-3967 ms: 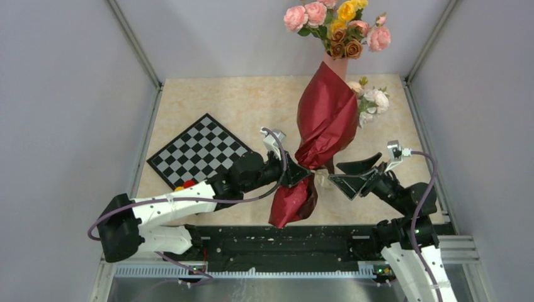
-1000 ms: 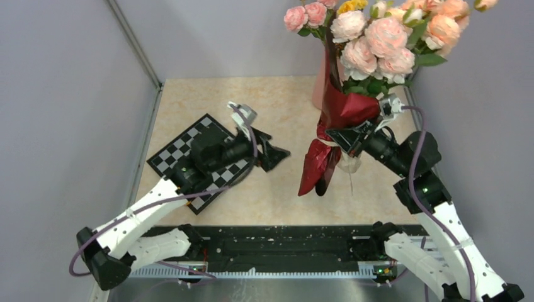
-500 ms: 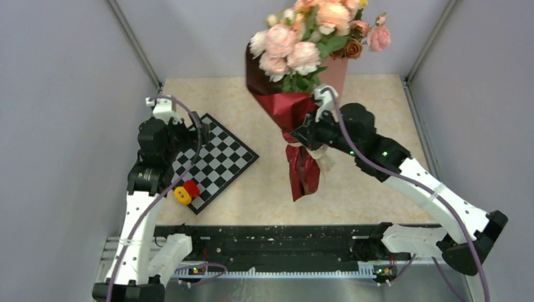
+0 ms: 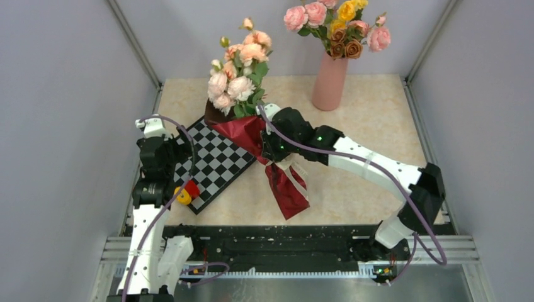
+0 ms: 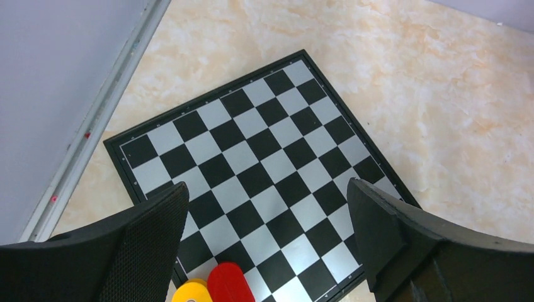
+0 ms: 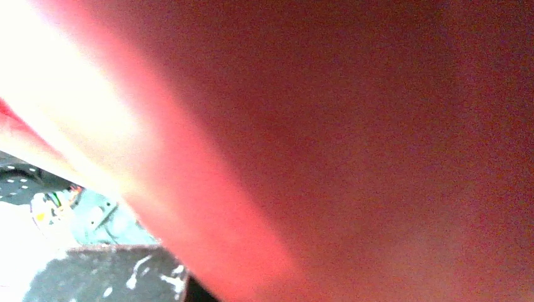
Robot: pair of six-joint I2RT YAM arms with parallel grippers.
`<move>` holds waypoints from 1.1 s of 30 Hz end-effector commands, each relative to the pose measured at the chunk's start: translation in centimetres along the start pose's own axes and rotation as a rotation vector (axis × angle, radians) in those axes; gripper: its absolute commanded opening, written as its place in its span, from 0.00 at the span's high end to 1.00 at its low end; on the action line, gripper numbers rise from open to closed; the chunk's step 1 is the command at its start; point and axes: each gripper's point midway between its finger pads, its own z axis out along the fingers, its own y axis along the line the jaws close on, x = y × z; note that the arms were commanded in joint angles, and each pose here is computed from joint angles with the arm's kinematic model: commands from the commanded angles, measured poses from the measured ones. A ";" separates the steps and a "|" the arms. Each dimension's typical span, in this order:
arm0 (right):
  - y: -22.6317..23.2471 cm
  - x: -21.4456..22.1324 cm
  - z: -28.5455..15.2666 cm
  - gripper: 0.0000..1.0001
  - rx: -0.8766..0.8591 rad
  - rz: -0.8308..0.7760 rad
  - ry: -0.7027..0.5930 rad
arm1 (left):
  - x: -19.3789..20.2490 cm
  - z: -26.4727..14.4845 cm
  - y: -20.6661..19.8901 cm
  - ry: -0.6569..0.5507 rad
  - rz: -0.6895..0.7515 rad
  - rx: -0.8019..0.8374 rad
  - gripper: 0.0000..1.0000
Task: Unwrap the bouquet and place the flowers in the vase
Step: Place the fake flower at the center of the board.
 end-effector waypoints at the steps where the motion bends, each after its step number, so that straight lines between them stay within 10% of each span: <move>1: 0.2 -0.4 0.7 1.00 0.022 0.039 0.036 | -2.8 -0.5 0.4 -0.104 0.016 -0.020 0.01; 33: -12.2 11.5 12.0 1.00 0.469 0.156 0.363 | -1.5 0.1 -1.3 -0.072 -0.017 0.075 0.01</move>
